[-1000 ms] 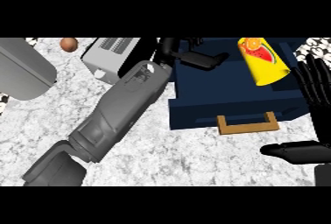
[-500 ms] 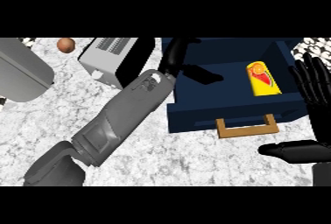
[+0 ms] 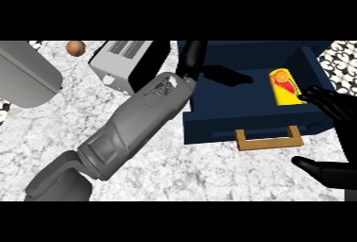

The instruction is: Pick up the cup, place it into the drawer and close the drawer

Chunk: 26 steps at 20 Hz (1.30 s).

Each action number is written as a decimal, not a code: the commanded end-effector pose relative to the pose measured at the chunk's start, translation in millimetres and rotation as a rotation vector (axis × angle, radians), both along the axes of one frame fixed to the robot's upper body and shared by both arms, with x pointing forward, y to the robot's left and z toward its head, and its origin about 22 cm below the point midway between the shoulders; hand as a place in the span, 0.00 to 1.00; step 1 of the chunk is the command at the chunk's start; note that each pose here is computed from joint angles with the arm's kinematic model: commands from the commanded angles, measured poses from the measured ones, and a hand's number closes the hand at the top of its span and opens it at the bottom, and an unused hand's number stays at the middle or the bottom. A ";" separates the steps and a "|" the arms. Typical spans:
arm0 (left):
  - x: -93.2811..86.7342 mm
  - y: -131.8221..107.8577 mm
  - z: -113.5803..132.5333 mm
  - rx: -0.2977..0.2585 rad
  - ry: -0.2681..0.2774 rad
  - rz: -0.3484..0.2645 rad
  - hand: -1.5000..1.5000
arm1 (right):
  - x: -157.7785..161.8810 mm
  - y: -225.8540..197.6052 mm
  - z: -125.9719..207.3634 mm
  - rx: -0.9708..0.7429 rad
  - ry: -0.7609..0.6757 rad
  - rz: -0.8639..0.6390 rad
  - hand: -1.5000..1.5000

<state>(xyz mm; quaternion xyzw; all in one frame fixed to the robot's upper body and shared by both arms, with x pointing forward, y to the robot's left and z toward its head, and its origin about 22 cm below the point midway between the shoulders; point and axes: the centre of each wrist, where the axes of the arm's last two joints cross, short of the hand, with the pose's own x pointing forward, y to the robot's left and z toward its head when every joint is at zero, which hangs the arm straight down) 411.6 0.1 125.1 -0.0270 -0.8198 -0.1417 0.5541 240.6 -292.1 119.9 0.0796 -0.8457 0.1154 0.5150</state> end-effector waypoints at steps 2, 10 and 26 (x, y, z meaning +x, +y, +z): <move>-6.3 -13.1 21.4 -0.081 -0.029 -0.007 0.00 | 1.7 -16.2 16.6 -0.088 -0.012 0.053 1.00; 11.8 38.8 38.4 -0.151 0.002 0.034 0.00 | -33.1 -12.0 17.6 -0.381 0.028 0.045 1.00; -13.2 153.8 25.2 -0.235 0.049 0.087 0.00 | 6.0 58.0 -17.9 -0.733 -0.026 -0.091 1.00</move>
